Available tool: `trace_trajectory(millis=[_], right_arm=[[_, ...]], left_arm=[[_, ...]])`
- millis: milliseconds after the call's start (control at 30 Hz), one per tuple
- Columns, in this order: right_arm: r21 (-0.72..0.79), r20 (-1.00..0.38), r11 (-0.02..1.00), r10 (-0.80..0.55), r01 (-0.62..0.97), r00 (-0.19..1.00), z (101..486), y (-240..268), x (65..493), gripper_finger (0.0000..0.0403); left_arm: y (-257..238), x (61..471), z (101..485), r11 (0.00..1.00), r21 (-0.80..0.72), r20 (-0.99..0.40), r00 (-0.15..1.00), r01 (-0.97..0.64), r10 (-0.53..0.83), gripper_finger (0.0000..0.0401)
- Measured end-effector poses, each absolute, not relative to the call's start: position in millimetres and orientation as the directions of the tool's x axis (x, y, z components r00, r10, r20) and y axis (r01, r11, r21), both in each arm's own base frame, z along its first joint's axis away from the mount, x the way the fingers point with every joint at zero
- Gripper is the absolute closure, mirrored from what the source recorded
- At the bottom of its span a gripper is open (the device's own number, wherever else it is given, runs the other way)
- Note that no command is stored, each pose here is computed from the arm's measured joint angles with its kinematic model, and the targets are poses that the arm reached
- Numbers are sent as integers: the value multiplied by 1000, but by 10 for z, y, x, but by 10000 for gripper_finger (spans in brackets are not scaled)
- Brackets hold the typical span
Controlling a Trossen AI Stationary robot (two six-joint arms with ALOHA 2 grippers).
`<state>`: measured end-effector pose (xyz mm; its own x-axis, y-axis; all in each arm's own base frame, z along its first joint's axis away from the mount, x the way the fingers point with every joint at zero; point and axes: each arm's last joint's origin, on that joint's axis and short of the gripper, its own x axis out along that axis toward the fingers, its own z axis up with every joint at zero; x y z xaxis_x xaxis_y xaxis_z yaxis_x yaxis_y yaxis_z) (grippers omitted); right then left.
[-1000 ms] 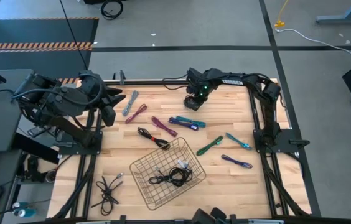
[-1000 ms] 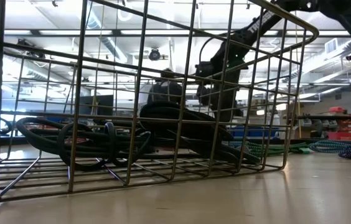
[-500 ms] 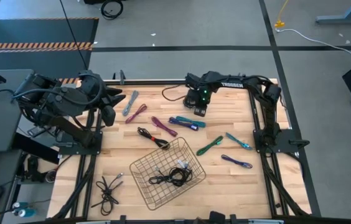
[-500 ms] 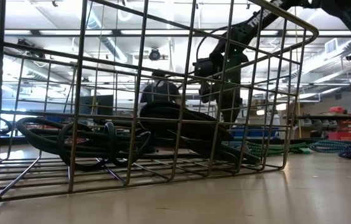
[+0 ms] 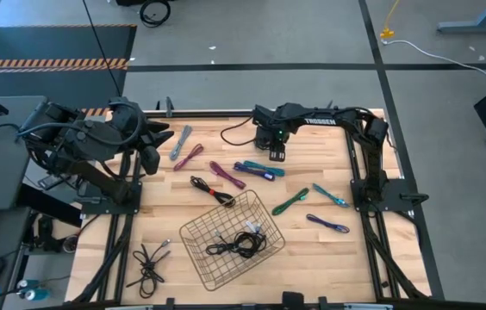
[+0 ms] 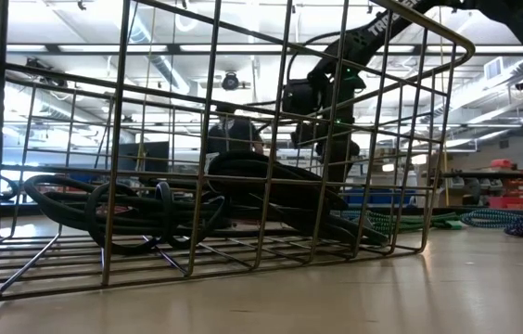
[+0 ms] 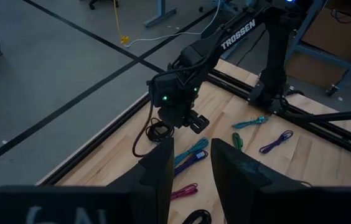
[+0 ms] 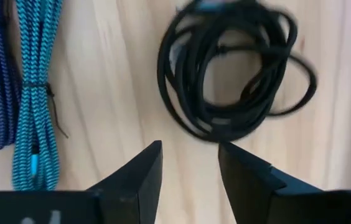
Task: Pick and place USB-C Cables
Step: Put the black charger cable into the wire basket
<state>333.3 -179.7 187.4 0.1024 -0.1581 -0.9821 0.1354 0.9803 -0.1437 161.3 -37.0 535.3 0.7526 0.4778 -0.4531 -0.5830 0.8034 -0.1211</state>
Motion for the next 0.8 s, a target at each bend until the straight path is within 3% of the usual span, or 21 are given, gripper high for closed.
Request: trace_trajectory(millis=[233,800], right_arm=[[-207,-972,978,-209,33,105,1874,-1791,3369,237],[-221,-968,975,-217,-21,124,1748,-1865,3427,237]], left_arm=[[-370,1613,5354,804,-121,-453,753,-583,478,289],[-371,1612,5353,804,-120,-453,753,-583,478,289]])
